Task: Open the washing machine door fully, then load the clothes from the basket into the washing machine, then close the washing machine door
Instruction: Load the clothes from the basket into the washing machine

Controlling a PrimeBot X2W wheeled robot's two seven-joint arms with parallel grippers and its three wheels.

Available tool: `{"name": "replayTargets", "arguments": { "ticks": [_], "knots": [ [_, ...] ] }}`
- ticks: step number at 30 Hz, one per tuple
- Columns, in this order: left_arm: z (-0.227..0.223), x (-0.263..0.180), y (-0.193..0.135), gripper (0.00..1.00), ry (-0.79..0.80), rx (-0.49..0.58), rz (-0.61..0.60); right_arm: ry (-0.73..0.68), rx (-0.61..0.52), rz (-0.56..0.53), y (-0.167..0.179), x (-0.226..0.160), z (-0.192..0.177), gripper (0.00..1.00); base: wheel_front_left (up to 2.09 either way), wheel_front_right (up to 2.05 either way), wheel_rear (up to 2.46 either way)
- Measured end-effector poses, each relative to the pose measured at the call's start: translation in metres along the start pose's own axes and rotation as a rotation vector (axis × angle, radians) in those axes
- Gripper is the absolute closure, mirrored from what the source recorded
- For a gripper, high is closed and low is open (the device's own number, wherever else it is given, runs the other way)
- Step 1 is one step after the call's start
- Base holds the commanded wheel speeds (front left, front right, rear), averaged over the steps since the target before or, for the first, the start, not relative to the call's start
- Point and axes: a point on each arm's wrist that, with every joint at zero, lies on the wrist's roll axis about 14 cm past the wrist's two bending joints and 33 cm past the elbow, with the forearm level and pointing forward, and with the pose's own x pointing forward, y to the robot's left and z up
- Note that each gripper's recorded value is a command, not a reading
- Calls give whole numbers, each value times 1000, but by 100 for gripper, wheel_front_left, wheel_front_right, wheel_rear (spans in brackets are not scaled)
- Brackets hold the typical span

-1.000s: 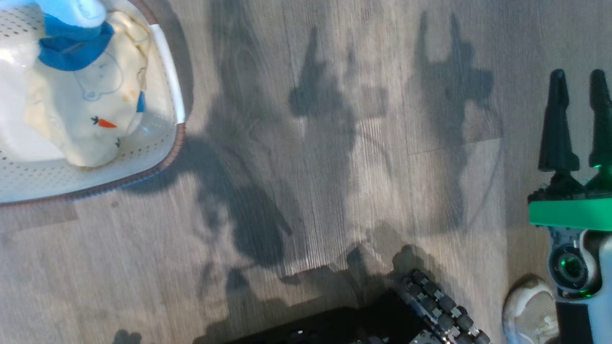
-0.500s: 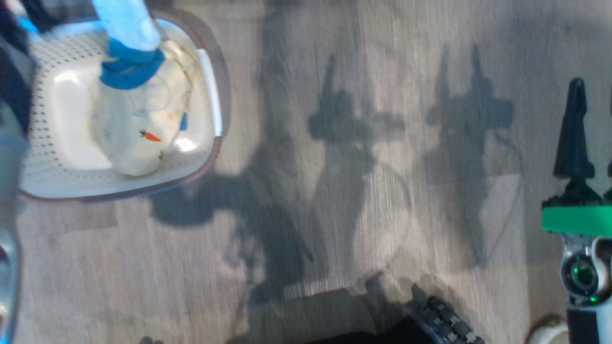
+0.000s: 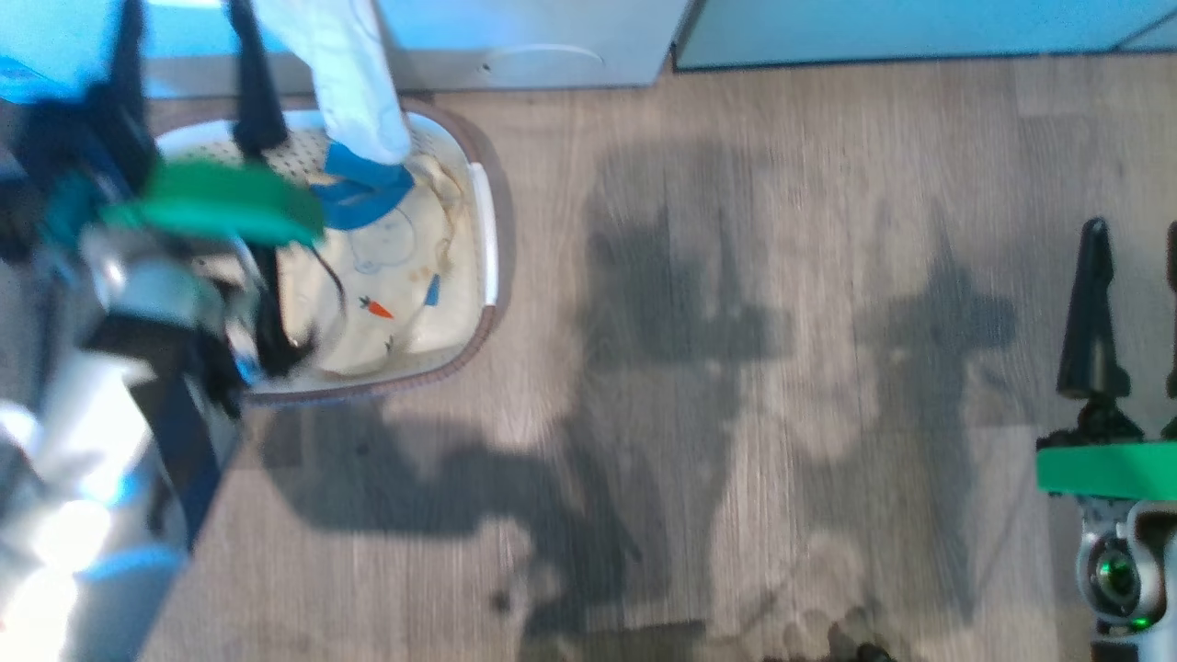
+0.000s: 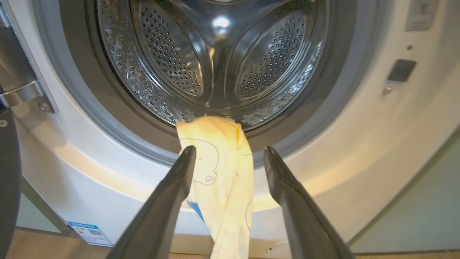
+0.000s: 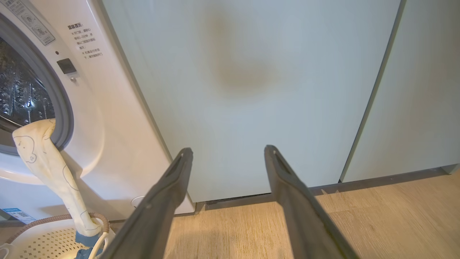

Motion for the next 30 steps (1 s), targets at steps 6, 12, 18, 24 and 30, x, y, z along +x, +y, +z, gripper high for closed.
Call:
{"name": "replayTargets", "arguments": {
  "ticks": [6, 12, 18, 24, 30],
  "knots": [
    [-2, -51, -15, 0, 32, -26, -30, 3, -9, 32, 11, -9, 3, 0, 0, 0, 0],
    [3, -87, -23, 0, 43, -44, -38, -13, -15, 77, 26, -12, 11, 0, 0, 0, 0],
    [6, -112, -27, 0, 57, -50, -36, -25, -20, 113, 35, -12, 17, 0, 0, 0, 0],
    [11, -132, -28, 0, 60, -50, -25, -28, -21, 134, 42, -20, 20, 0, 0, 0, 0],
    [10, -140, -33, 0, 69, -58, -27, -20, -17, 148, 47, -25, 19, 0, 0, 0, 0]
  ]
}}
